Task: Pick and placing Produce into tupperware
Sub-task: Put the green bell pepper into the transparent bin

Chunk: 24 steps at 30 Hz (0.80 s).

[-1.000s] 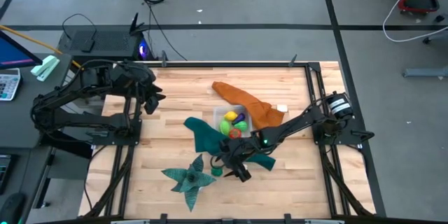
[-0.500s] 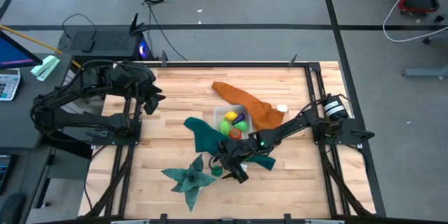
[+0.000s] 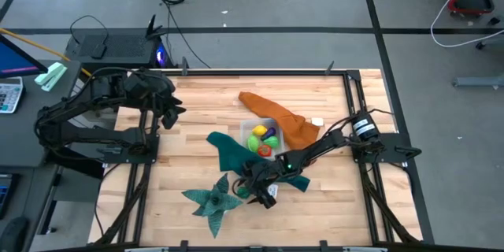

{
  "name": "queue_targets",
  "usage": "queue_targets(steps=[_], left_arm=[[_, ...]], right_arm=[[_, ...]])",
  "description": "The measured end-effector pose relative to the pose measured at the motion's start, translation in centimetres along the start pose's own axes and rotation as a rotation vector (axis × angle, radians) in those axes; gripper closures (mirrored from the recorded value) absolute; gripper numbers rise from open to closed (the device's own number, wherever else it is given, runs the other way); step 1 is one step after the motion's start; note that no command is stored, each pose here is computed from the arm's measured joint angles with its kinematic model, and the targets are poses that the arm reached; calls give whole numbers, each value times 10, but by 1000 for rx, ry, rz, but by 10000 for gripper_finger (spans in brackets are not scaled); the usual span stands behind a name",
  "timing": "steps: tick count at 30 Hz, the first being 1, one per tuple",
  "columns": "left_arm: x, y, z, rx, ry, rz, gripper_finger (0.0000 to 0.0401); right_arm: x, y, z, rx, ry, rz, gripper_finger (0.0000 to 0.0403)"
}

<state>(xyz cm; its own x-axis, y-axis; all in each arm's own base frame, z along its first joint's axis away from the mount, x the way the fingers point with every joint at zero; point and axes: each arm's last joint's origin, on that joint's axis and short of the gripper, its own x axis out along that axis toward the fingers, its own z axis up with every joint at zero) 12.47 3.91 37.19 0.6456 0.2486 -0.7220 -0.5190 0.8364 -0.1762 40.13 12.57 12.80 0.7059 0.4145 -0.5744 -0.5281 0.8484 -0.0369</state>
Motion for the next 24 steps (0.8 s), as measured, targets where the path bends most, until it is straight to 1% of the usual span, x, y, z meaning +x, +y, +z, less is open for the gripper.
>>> queue_targets(steps=[4,8,11,20,24], left_arm=[[0,0,0,-1,3,-1,229],[0,0,0,-1,2,-1,229],[0,0,0,-1,0,-1,229],[0,0,0,-7,1,-1,229],[0,0,0,-14,1,-1,229]], right_arm=[[4,0,-3,4,14,3,88],[4,0,-3,2,8,2,100],[4,0,-2,5,3,-3,119],[4,0,-2,6,2,-3,195],[4,0,-2,6,1,-3,211]])
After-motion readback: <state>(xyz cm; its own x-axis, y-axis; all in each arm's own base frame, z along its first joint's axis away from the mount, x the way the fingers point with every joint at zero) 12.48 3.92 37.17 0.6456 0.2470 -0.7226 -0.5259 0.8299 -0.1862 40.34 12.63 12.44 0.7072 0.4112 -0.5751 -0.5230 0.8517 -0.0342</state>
